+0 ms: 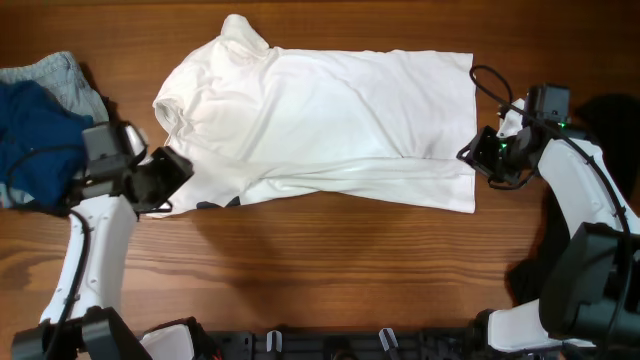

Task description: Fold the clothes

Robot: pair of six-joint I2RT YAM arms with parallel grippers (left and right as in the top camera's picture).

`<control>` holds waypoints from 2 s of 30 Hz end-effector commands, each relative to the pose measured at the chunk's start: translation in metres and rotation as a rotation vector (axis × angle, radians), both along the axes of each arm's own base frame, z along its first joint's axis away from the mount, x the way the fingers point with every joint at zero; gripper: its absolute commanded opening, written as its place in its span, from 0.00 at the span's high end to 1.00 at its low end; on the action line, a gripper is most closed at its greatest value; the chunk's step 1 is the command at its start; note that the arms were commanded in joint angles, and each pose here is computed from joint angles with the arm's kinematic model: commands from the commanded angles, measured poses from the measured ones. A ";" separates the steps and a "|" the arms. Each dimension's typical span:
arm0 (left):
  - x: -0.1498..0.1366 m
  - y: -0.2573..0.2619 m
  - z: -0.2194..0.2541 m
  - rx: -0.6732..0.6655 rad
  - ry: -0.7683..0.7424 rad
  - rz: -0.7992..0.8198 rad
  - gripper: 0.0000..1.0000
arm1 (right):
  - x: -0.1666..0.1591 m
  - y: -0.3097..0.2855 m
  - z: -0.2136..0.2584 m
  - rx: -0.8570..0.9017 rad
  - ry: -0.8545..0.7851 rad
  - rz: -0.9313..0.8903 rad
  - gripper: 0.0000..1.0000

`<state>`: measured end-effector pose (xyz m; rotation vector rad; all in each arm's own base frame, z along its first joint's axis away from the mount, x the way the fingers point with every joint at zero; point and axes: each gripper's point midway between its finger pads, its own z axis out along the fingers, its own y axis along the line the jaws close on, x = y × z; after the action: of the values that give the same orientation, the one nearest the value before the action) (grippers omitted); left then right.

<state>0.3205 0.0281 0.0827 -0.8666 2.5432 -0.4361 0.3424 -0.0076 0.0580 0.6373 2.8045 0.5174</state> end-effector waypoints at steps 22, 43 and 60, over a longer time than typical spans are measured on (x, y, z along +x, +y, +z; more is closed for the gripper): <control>-0.001 -0.030 -0.017 -0.032 0.052 -0.090 0.44 | -0.007 -0.001 -0.054 -0.042 0.199 -0.174 0.81; 0.003 -0.032 -0.015 -0.043 0.033 -0.098 0.49 | 0.048 0.021 0.001 0.087 -0.124 -0.075 0.89; 0.011 -0.114 -0.062 0.202 0.022 -0.607 0.41 | 0.016 0.033 -0.015 -0.010 0.002 -0.027 0.74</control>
<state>0.3355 -0.0834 0.0394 -0.2250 2.7325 -0.4547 0.3610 0.0283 0.0448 0.6629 2.7915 0.5234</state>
